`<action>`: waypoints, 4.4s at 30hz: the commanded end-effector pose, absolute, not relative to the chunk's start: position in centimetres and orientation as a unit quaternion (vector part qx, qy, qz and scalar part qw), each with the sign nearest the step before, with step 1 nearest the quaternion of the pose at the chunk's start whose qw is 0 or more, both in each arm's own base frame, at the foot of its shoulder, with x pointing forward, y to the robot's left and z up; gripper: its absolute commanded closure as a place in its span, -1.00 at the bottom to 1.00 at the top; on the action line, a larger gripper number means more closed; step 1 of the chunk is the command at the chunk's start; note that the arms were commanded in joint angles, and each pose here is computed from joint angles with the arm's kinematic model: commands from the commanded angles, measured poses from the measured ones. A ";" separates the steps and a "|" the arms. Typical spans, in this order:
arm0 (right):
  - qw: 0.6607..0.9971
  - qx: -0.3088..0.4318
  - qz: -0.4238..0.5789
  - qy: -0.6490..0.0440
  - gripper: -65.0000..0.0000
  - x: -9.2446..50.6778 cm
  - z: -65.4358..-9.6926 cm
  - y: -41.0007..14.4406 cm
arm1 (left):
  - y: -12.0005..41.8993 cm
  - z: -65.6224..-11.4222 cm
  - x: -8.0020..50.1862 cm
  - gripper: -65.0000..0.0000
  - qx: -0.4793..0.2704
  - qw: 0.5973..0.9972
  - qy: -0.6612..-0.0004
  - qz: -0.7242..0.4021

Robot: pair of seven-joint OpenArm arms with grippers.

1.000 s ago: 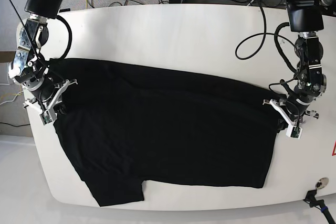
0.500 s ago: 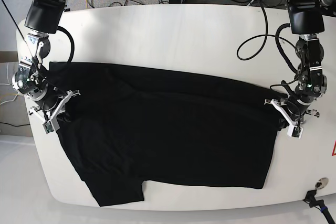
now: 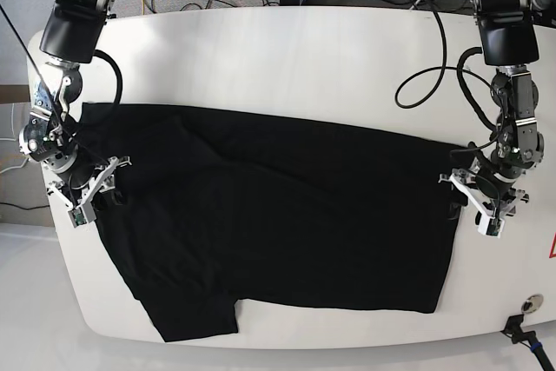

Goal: Fold the T-shirt properly
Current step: 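Drag the held shirt edge back toward the robot with both grippers, then release the shirt edge and reposition both grippers along its sides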

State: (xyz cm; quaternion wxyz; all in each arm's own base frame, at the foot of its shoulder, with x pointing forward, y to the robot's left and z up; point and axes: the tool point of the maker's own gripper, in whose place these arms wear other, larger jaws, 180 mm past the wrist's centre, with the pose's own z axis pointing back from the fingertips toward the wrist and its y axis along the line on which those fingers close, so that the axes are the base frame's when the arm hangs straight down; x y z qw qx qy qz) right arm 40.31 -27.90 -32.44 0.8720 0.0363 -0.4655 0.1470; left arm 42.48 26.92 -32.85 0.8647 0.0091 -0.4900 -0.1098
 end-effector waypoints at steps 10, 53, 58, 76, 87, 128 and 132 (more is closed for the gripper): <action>0.870 0.029 0.138 -0.473 0.27 41.1 -29.7 -29.4 | 27.6 -30.3 43.1 0.06 -0.038 0.845 -0.530 -0.055; 0.947 0.068 0.131 -0.284 1.00 26.3 -43.3 -27.4 | 25.9 -46.6 25.2 1.00 -0.107 0.955 -0.277 -0.031; 0.948 0.077 0.128 -0.281 1.00 23.9 -43.1 -27.2 | 25.5 -48.2 21.0 1.00 -0.110 0.966 -0.229 -0.039; 0.925 0.051 0.096 -0.365 1.00 22.4 -36.0 -29.9 | 28.9 -38.6 20.0 1.00 -0.061 0.929 -0.365 -0.030; 0.912 0.059 0.138 -0.383 1.00 25.4 -35.7 -27.5 | 28.8 -37.0 21.5 1.00 -0.046 0.914 -0.401 -0.044; 0.904 0.003 0.177 -0.388 1.00 29.4 -36.0 -28.3 | 34.0 -39.6 25.3 0.75 -0.010 0.908 -0.419 0.018; 0.905 0.003 0.177 -0.387 1.00 29.4 -36.1 -28.3 | 34.1 -39.9 24.9 0.74 -0.013 0.911 -0.412 0.022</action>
